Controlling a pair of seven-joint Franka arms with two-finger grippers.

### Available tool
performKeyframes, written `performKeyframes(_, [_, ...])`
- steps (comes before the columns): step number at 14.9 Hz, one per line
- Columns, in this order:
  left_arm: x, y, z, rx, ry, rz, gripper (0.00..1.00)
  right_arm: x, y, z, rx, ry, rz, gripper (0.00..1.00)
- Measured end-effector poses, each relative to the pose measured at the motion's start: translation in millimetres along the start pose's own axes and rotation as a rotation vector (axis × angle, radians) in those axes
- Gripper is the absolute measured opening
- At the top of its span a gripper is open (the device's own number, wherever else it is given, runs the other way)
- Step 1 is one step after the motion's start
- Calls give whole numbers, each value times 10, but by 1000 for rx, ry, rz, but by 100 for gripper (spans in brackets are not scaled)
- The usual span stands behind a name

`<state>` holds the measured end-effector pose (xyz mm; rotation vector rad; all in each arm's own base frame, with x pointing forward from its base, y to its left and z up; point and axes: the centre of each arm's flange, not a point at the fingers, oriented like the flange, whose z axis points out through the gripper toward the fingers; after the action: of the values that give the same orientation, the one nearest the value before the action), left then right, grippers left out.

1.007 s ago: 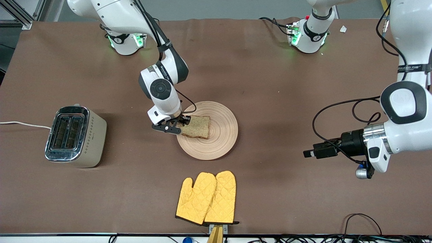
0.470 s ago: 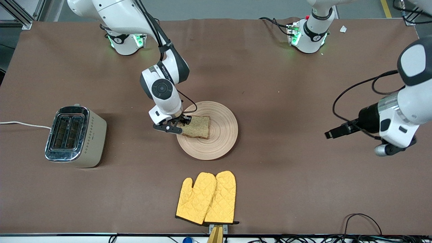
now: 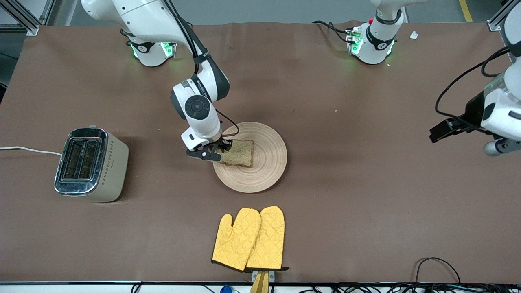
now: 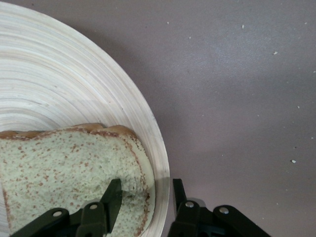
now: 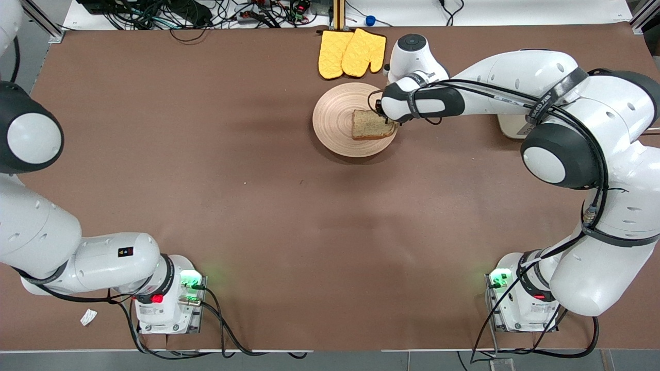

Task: Move plate and put bread in toaster
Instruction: 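Grasp the bread slice with the right gripper while the left gripper withdraws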

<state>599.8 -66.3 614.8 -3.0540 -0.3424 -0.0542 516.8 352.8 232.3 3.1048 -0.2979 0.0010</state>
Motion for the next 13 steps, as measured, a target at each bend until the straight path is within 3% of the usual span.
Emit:
performKeyframes(3, [-128,-55,-208,17,14,34,100,-6,-11,0,2,2,-1,41])
performKeyframes(5, [-215,-136,-386,21,36,82,100,-10,-24,-6,5,5,-3,27])
performKeyframes(7, [-309,-297,-521,32,29,108,100,-15,-30,-7,5,6,-4,25])
performKeyframes(8, [-358,-360,-566,31,24,112,100,-15,-30,-7,5,6,-4,16])
performKeyframes(11, [-493,-409,-597,29,13,114,100,-15,-29,-6,5,6,-3,4])
performKeyframes(13, [-519,-393,-558,14,-1,115,100,-15,-29,-4,5,6,-3,4])
